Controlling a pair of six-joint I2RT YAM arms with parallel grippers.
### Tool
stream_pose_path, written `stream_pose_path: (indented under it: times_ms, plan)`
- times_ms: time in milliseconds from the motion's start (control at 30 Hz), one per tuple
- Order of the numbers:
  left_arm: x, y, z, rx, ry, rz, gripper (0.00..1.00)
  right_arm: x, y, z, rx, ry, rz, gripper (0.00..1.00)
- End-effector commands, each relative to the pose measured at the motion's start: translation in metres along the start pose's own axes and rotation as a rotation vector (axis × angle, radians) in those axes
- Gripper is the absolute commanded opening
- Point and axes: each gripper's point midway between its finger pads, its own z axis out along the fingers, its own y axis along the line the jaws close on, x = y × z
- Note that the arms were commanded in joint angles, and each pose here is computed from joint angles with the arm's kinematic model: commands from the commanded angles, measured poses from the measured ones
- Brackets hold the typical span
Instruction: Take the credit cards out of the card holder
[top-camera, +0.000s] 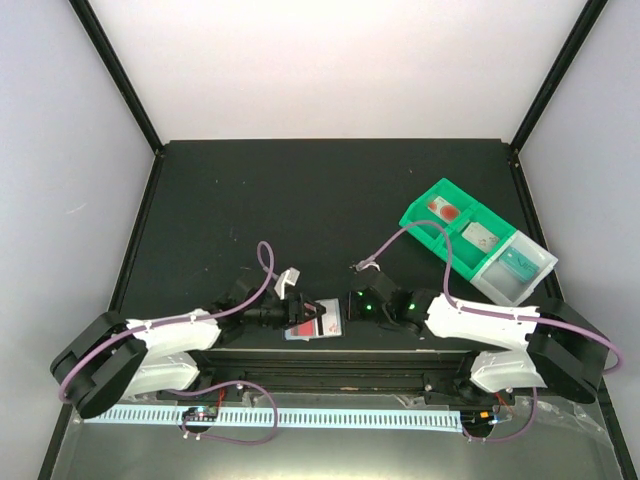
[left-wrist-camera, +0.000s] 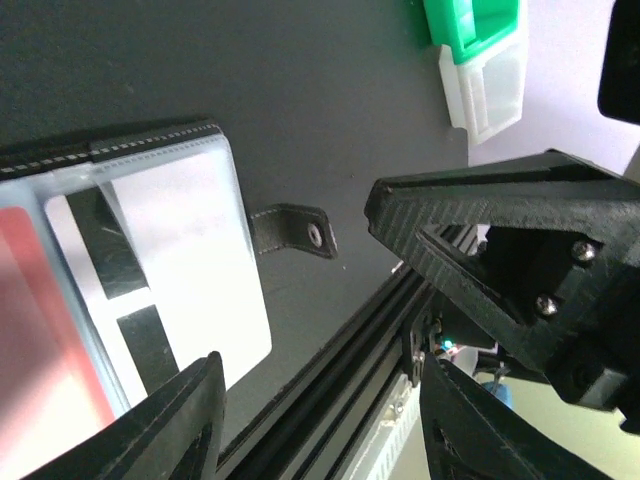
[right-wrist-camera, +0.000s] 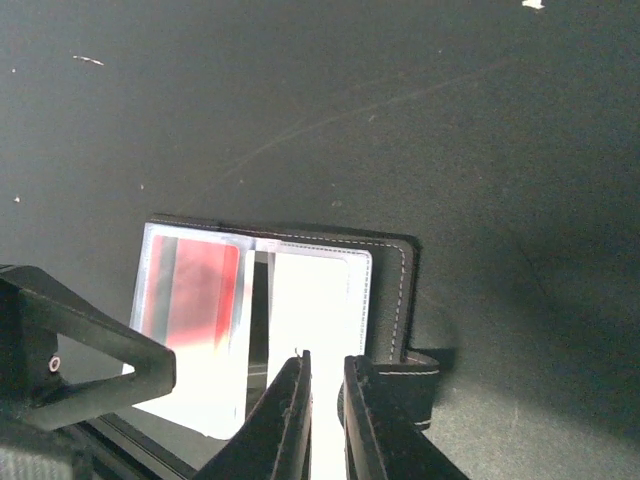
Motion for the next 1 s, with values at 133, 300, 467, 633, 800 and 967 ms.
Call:
stream_pose_path:
  times_ms: [133,300,467,633,800,967]
  plan:
    - [-0.01,0.016,-0.005,-0.13,-0.053,0.043,0.54,0.001,0.024,0.005,-0.114,0.025,-0.008,0.1]
    - [-0.008,0.024,-0.005,-0.142,-0.059,0.036,0.53,0.006,0.032,0.014,-0.132,0.067,-0.011,0.1]
    - [-0.008,0.026,-0.004,-0.144,-0.059,0.035,0.52,0.015,0.028,0.026,-0.111,0.113,-0.013,0.11]
    - [-0.007,0.03,-0.003,-0.153,-0.055,0.029,0.52,0.026,0.014,0.037,-0.057,0.15,-0.016,0.1]
    - [-0.006,0.035,-0.001,-0.145,-0.059,0.014,0.52,0.04,-0.01,0.044,0.033,0.188,-0.011,0.08]
    - [-0.002,0.043,0.005,-0.141,-0.048,-0.023,0.51,0.052,-0.024,0.046,0.068,0.214,0.007,0.06]
